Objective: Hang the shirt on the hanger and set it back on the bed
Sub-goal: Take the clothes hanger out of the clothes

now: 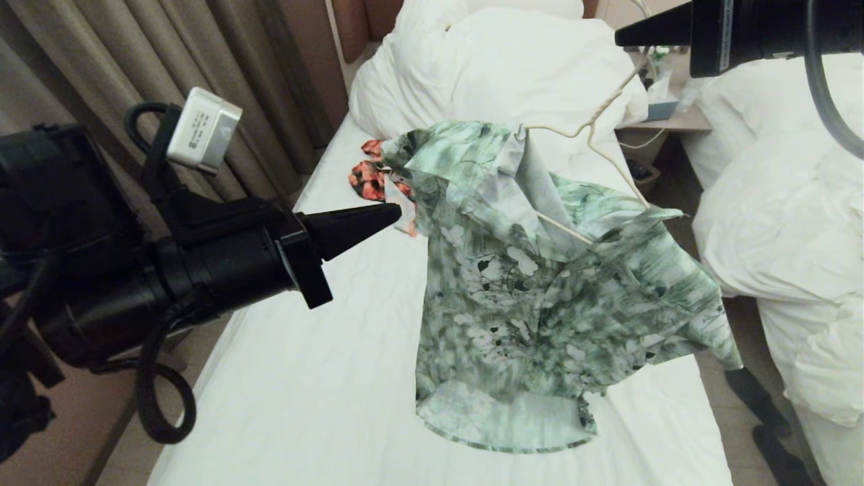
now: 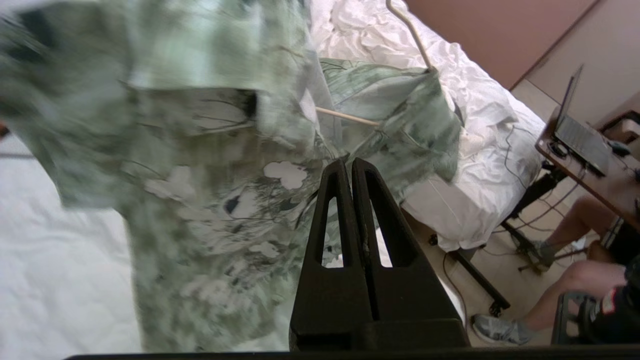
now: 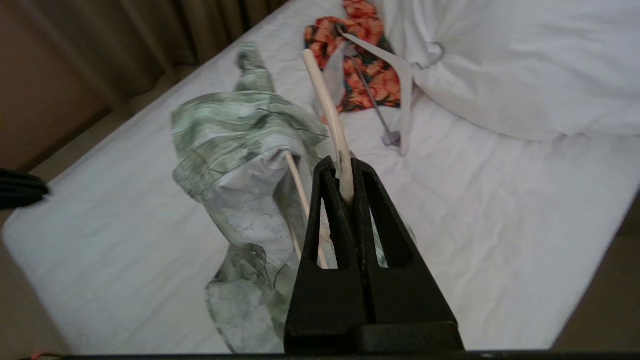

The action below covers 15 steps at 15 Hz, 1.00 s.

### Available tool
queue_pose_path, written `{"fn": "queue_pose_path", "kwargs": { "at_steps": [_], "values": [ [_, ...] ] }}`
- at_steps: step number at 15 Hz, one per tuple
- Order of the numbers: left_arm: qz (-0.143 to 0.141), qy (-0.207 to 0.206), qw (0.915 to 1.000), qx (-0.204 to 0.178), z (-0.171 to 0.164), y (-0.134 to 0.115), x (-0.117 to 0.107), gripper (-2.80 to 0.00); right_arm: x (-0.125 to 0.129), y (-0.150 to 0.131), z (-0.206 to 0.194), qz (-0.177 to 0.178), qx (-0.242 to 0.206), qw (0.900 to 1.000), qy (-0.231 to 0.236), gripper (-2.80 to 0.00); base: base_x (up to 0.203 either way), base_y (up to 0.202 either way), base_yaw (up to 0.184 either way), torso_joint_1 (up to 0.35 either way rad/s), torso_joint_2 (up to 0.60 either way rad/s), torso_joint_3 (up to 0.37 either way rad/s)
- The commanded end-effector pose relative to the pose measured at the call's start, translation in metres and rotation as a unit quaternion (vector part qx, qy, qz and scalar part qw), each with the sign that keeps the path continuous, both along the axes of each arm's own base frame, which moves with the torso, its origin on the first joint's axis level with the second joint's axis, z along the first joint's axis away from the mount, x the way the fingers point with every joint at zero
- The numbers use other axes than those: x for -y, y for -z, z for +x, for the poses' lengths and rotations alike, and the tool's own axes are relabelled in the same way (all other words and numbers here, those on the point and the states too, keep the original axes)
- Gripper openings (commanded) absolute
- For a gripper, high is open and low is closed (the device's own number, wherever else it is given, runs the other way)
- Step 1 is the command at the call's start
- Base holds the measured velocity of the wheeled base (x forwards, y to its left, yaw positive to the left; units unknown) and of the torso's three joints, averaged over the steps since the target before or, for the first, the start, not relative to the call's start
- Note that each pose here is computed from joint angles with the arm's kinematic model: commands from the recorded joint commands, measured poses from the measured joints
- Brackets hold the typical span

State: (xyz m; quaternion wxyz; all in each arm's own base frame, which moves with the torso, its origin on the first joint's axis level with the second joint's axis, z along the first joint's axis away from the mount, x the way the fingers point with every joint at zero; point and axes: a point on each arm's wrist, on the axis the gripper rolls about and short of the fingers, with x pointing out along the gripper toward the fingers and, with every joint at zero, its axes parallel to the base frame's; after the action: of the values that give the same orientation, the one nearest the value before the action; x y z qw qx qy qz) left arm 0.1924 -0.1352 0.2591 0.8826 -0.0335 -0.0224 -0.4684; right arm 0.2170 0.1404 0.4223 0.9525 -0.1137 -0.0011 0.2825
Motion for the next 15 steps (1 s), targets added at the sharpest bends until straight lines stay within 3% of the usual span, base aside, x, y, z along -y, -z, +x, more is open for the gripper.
{"fn": "queue_pose_path", "kwargs": {
  "at_steps": [1,4,8,12,15],
  "values": [
    [0.006,-0.012,0.9996,-0.026,0.001,0.012,0.024,-2.80,-0.006,0.002,-0.003,-0.003,-0.003,1.000,-0.014,-2.80,0.000,0.000,0.000,0.000,0.00,0.000],
    [0.013,-0.060,0.9969,-0.048,0.023,0.030,0.042,-2.80,-0.010,0.002,-0.003,-0.003,-0.002,1.000,-0.020,-2.80,0.000,0.000,0.000,0.000,0.00,0.000],
    [0.027,-0.120,0.9898,-0.072,0.067,0.051,0.039,-2.80,-0.010,0.001,-0.006,-0.002,-0.001,1.000,-0.026,-2.80,0.000,0.000,0.000,0.000,0.00,0.000],
    [0.013,-0.118,0.9909,-0.064,0.063,0.043,0.038,-2.80,-0.009,0.003,-0.007,-0.004,-0.006,0.999,-0.047,-2.80,0.000,0.000,0.000,0.000,0.00,0.000],
    [-0.030,-0.114,0.9923,-0.037,0.058,0.032,0.035,-2.80,-0.009,0.004,-0.004,-0.005,-0.005,0.999,-0.042,-2.80,0.000,0.000,0.000,0.000,0.00,0.000]
  ]
}}
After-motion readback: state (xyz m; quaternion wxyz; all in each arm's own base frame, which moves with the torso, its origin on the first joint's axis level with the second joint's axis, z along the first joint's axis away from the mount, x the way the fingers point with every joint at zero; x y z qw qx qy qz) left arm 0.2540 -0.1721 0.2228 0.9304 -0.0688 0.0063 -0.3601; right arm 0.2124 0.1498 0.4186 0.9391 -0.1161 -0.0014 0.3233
